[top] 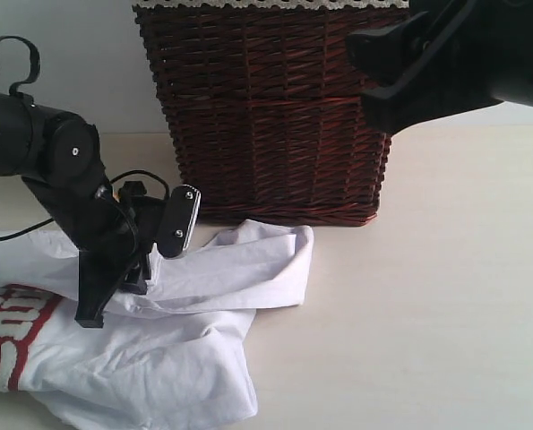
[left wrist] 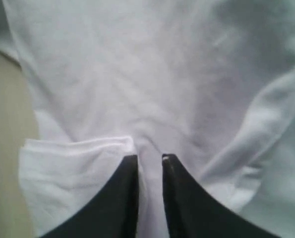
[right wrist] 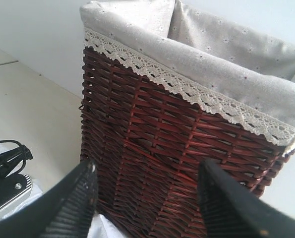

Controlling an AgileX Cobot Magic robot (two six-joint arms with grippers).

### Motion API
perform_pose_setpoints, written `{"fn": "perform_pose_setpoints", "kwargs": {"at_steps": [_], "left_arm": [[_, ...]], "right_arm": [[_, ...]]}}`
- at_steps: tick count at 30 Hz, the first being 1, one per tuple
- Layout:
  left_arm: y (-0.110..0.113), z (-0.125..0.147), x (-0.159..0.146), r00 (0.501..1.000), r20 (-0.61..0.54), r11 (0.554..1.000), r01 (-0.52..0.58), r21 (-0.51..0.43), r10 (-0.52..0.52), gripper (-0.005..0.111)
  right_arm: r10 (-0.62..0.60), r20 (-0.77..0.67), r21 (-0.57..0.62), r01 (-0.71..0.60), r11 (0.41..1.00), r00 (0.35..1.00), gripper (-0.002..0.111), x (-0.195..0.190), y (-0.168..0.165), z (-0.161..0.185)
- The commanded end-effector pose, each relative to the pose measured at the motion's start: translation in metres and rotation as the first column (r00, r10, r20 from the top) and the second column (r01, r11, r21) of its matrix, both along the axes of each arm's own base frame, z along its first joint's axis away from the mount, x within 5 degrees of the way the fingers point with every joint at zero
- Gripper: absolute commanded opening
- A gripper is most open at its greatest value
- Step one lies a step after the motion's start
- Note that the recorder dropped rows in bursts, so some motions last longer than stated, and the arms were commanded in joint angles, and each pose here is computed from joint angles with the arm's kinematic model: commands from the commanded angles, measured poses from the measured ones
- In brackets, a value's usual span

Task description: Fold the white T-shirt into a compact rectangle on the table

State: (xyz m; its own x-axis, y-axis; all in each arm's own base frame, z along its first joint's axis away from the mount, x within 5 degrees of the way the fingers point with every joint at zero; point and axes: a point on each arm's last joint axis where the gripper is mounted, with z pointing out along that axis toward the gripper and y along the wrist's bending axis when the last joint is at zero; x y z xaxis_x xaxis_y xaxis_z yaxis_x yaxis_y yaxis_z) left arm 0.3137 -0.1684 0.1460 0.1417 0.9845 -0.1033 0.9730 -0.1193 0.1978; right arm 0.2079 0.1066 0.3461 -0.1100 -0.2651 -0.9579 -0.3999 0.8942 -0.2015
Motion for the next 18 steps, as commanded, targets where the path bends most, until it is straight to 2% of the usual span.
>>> {"fn": "perform_pose_setpoints", "kwargs": {"at_steps": [1, 2, 4, 7, 9, 13, 18], "left_arm": [[0.001, 0.006, -0.001, 1.000, 0.020, 1.000, 0.004, 0.004, -0.004, 0.019], [0.001, 0.010, 0.000, 0.999, 0.041, 1.000, 0.004, -0.007, -0.004, 0.020], [0.000, 0.023, 0.000, 0.996, 0.092, 0.999, 0.000, -0.035, 0.003, 0.029], [0.002, 0.045, -0.003, 0.990, 0.137, 0.998, -0.009, -0.069, 0.018, 0.050], [0.004, 0.052, -0.009, 0.993, 0.114, 0.998, -0.013, -0.065, 0.020, 0.060], [0.009, 0.041, -0.021, 0.999, -0.037, 1.000, 0.000, -0.001, 0.000, 0.056], [0.009, 0.021, -0.021, 0.999, -0.051, 1.000, -0.002, 0.007, 0.003, 0.054]], "right_arm": [[-0.005, -0.007, 0.010, 0.005, 1.000, 1.000, 0.058, -0.001, -0.001, -0.001], [-0.005, -0.007, 0.010, 0.005, 1.000, 1.000, 0.058, -0.001, -0.001, -0.001], [-0.005, -0.007, 0.010, 0.005, 1.000, 1.000, 0.058, -0.001, -0.001, -0.001], [-0.005, -0.007, 0.010, 0.005, 1.000, 1.000, 0.058, -0.001, -0.001, -0.001], [-0.005, -0.007, 0.010, 0.005, 1.000, 1.000, 0.058, -0.001, -0.001, -0.001], [-0.005, -0.007, 0.011, 0.005, 1.000, 1.000, 0.058, -0.001, -0.001, -0.001], [-0.006, -0.010, 0.015, 0.006, 1.000, 1.000, 0.058, -0.001, -0.001, -0.001]]}}
